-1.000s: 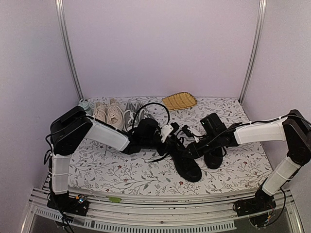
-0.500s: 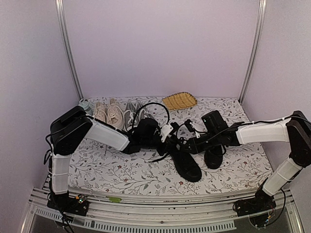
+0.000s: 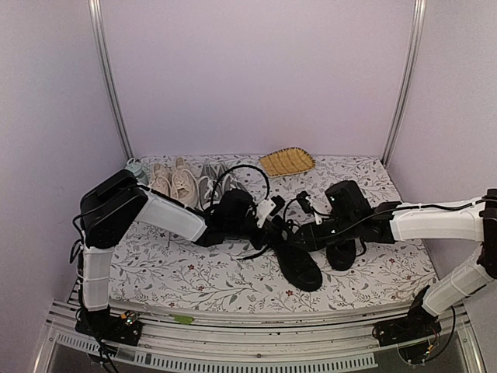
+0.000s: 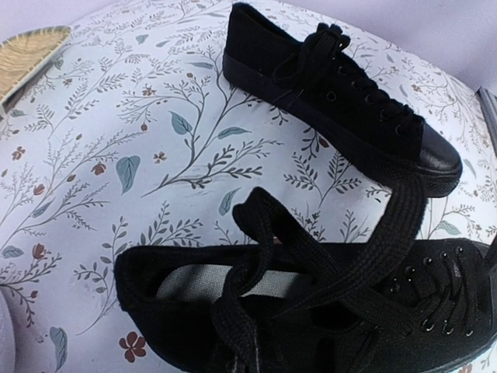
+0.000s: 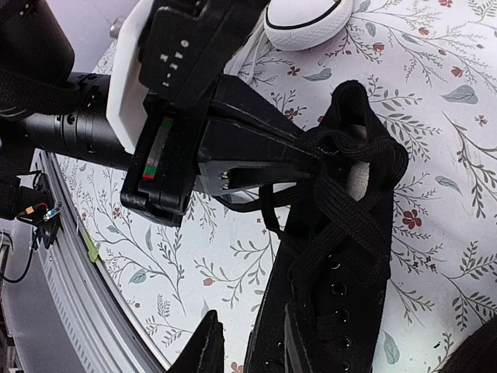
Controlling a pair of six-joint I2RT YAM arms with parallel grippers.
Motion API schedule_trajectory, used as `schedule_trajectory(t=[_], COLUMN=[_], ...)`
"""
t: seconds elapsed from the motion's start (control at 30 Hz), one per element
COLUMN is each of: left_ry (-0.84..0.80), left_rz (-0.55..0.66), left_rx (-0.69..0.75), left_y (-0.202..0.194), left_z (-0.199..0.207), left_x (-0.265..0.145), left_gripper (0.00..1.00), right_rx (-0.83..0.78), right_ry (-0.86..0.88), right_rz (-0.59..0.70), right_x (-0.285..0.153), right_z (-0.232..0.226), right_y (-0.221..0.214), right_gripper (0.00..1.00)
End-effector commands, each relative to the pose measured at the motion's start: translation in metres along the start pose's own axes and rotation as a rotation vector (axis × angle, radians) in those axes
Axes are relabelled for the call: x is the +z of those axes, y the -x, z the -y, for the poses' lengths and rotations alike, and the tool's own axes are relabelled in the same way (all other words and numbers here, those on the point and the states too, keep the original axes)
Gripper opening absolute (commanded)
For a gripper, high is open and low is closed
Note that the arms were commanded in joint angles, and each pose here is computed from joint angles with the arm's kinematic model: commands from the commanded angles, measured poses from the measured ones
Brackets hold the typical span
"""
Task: Tie the shoes
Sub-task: Cross the shoelace with the shoe.
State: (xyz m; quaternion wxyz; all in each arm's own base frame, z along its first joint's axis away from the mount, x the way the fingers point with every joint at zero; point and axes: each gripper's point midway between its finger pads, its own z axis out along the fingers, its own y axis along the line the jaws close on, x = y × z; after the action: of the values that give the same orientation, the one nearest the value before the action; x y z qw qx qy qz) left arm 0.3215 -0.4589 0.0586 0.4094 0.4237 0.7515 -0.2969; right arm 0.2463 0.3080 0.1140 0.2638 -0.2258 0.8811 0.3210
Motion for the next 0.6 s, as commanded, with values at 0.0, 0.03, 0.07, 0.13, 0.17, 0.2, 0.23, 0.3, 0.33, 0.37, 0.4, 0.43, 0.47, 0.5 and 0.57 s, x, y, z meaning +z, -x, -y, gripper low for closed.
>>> schedule_trajectory(t=[0.0,0.03,0.07,0.13,0.17,0.2,0.23,0.3,0.33,0.37,0.4,0.43,0.47,0.5,0.57], left_ry=[0.006,0.006,0.007,0.007,0.006,0.007,0.007,0.006,0.004,0.001,-0.001,-0.006,-0.009,-0.01,-0.01], left_rz=[-0.019,-0.019,-0.018,-0.021,-0.02,-0.02,-0.02,-0.022,-0.021,-0.021,-0.02,-0.019,-0.016,-0.016,-0.013], left_rx=[-0.024,-0.024,-0.024,-0.023,-0.022,-0.024,-0.024,-0.023,-0.022,-0.021,-0.023,-0.022,-0.022,-0.022,-0.022], left_y=[-0.004,-0.004,-0.003,-0.004,-0.003,-0.002,-0.002,-0.002,-0.002,-0.002,-0.002,-0.001,0.0,0.0,0.001], left_z=[-0.005,-0.006,-0.006,-0.006,-0.006,-0.006,-0.006,-0.006,-0.005,-0.005,-0.005,-0.004,-0.003,-0.003,-0.003], left_x=[-0.001,-0.001,-0.001,0.0,0.0,0.0,-0.001,-0.001,-0.001,-0.001,-0.001,-0.001,-0.001,-0.001,-0.001], left_gripper=[0.0,0.0,0.0,0.0,0.0,0.0,0.0,0.0,0.0,0.0,0.0,0.0,0.0,0.0,0.0], right_rx=[0.075,0.083,0.087,0.096,0.096,0.096,0.095,0.1,0.098,0.094,0.09,0.088,0.086,0.088,0.096], right_ry=[0.0,0.007,0.007,-0.01,-0.026,-0.043,-0.058,-0.101,-0.116,-0.125,-0.125,-0.126,-0.126,-0.129,-0.144], right_rz=[0.028,0.028,0.031,0.033,0.032,0.035,0.031,0.024,0.025,0.032,0.035,0.035,0.034,0.03,0.019], right_x=[0.008,0.01,0.012,0.017,0.019,0.021,0.024,0.028,0.03,0.031,0.033,0.035,0.037,0.039,0.043], right_z=[0.0,-0.001,-0.001,0.002,0.004,0.007,0.01,0.018,0.021,0.023,0.023,0.024,0.024,0.025,0.029], right_y=[0.001,0.001,0.003,0.007,0.008,0.011,0.012,0.011,0.011,0.013,0.014,0.014,0.015,0.015,0.012], right_gripper=[0.28,0.28,0.27,0.25,0.24,0.23,0.23,0.23,0.23,0.23,0.23,0.23,0.23,0.23,0.23])
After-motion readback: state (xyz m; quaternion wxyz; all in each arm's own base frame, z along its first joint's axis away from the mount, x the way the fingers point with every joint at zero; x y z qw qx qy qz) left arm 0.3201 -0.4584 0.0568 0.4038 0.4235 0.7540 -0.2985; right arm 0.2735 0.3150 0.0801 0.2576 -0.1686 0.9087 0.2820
